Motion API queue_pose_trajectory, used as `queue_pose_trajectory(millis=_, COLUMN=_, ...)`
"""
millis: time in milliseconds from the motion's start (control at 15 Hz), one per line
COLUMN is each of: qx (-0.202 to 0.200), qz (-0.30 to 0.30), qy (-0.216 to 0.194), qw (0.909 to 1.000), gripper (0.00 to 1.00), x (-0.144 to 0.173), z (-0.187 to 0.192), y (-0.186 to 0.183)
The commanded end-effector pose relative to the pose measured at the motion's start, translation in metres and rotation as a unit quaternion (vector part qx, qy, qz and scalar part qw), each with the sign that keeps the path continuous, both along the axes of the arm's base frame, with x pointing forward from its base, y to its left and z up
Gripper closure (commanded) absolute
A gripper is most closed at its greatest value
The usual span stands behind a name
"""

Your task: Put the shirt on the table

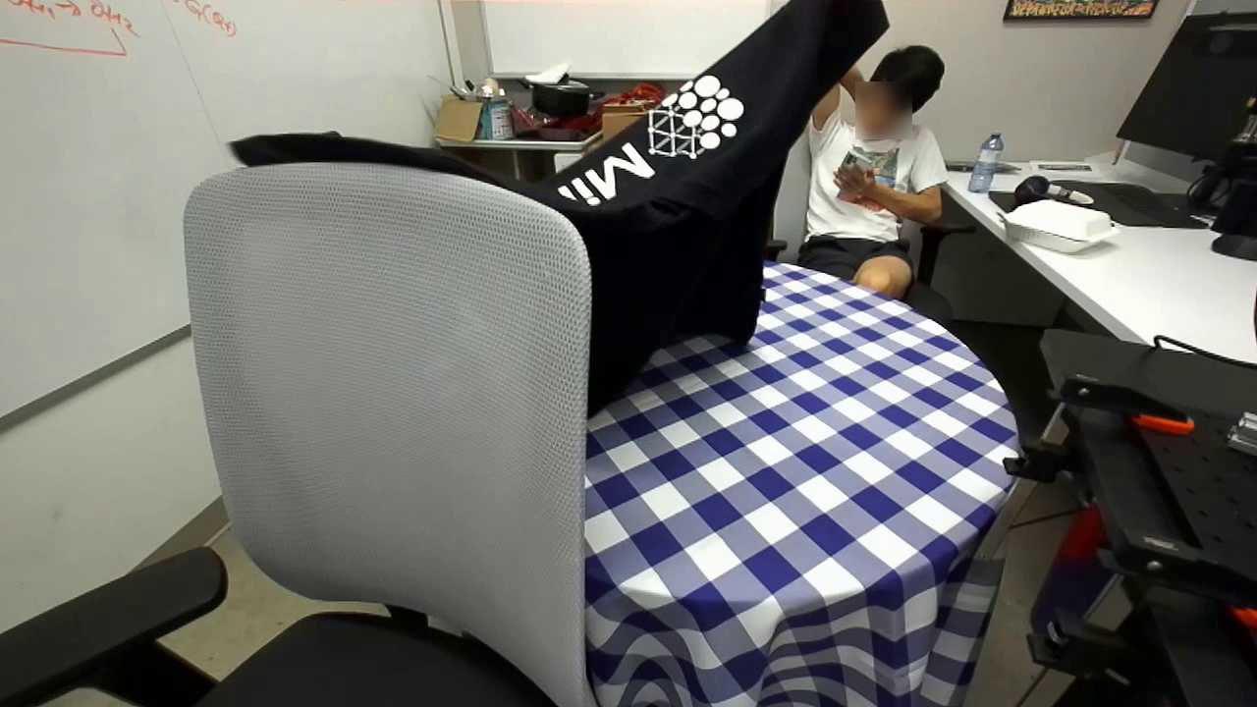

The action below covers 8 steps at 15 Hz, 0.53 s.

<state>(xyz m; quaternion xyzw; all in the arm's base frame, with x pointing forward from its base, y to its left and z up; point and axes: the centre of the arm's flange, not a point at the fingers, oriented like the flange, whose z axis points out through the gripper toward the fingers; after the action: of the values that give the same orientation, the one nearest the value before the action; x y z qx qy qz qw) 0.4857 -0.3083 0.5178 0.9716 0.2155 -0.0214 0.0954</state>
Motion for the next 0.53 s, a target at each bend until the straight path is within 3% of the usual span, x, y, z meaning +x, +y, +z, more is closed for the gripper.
queue_pose_trajectory(millis=0, qx=-0.002, qz=-0.035, qy=0.005, qw=0.9994, gripper=0.99, x=-0.043, z=-0.01, y=-0.004)
queue_pose_trajectory(millis=67, qx=-0.002, qz=-0.04, qy=0.009, qw=0.9991, gripper=0.99, x=-0.049, z=-0.012, y=-0.006)
queue_pose_trajectory(millis=133, qx=0.004, qz=-0.05, qy=0.009, qw=0.9987, gripper=0.92, x=-0.054, z=-0.014, y=-0.007)
queue_pose_trajectory(millis=200, qx=0.005, qz=-0.054, qy=0.01, qw=0.9985, gripper=0.71, x=-0.056, z=-0.015, y=-0.007)
queue_pose_trajectory(millis=333, qx=0.008, qz=-0.052, qy=0.011, qw=0.9986, gripper=0.67, x=-0.064, z=-0.014, y=-0.004)
queue_pose_trajectory(millis=467, qx=0.005, qz=-0.047, qy=0.01, qw=0.9988, gripper=0.53, x=-0.07, z=-0.01, y=0.002)
